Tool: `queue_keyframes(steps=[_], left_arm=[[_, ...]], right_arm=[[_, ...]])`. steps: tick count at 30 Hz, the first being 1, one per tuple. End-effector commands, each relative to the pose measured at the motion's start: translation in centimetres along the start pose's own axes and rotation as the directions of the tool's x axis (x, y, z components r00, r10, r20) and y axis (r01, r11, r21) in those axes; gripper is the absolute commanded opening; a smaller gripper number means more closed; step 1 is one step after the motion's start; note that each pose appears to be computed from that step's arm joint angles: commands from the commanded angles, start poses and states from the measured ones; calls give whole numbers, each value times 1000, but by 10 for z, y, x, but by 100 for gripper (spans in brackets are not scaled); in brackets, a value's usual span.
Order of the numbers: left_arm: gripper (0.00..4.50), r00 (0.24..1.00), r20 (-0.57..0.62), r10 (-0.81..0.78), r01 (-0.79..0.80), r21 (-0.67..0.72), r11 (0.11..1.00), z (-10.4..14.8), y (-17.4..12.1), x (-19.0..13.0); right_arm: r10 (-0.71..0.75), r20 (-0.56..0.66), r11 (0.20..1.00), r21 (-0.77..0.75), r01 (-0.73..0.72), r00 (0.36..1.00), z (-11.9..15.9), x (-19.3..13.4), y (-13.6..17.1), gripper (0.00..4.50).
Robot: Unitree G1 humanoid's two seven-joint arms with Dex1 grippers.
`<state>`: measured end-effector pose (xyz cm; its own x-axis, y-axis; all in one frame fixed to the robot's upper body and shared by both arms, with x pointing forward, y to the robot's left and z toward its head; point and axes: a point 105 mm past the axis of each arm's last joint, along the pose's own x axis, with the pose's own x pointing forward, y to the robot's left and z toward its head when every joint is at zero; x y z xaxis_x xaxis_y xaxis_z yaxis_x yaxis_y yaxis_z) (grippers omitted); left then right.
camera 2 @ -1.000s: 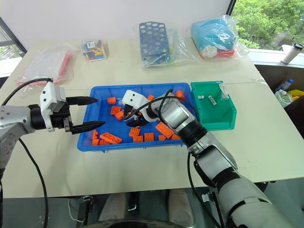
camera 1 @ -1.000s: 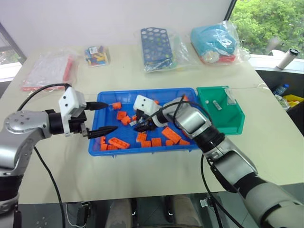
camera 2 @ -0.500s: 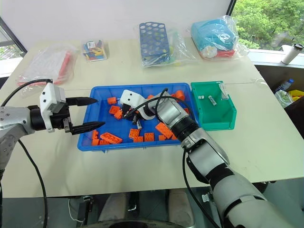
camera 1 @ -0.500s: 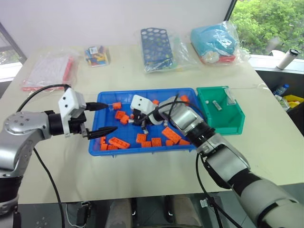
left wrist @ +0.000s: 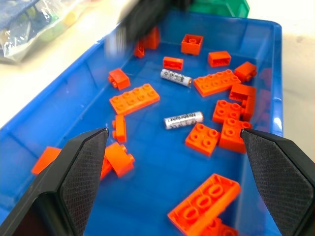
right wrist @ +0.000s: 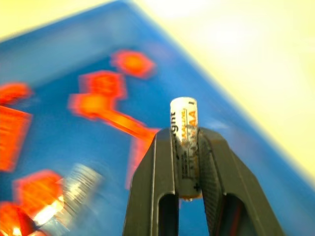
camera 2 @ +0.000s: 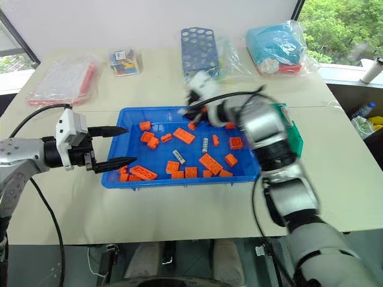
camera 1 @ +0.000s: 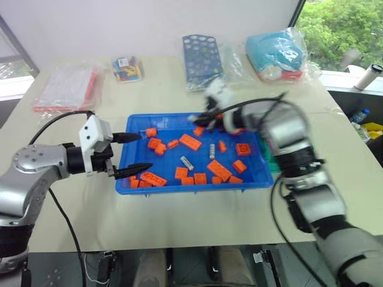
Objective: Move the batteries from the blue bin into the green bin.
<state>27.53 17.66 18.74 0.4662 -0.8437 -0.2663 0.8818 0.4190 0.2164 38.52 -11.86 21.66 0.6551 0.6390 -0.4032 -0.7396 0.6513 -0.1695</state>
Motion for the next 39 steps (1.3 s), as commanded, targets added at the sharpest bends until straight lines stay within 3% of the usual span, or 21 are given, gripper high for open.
queue_keyframes(steps=[1,5,8,10,12,15,19,23,30,35,39], left_arm=[[450,999,28,-21,21,12,1000,5,-3,2],[450,999,42,-29,29,3,1000,7,-3,5],[450,998,57,-30,30,-1,1000,9,-1,8],[450,997,67,-29,29,0,1000,11,0,11],[450,997,71,-29,29,2,1000,13,1,12],[450,997,74,-28,27,8,1000,15,1,13],[450,997,71,-21,20,16,1000,15,1,13],[450,997,76,-10,10,11,1000,15,-1,13],[450,998,64,-14,14,4,1000,14,-4,12],[450,998,64,-14,14,6,1000,16,-4,12],[450,998,61,-12,12,5,1000,16,-5,11]], right_arm=[[-140,0,988,59,140,990,-10,-48,-28,7],[-272,-71,955,106,278,960,-37,-90,-50,7],[-313,-113,933,150,327,943,-55,-102,-54,7],[-317,-127,931,144,334,940,-61,-101,-52,111],[-328,-134,931,123,345,935,-63,-97,-51,182],[-325,-96,941,67,332,941,-48,-90,-52,325],[-259,-18,965,32,260,966,-22,-71,-38,325],[-83,47,995,51,80,995,2,-33,5,325],[168,-26,984,62,-166,985,-17,25,84,325],[231,-69,972,69,-226,971,-32,45,112,325],[238,-102,970,80,-231,966,-45,55,117,325]])
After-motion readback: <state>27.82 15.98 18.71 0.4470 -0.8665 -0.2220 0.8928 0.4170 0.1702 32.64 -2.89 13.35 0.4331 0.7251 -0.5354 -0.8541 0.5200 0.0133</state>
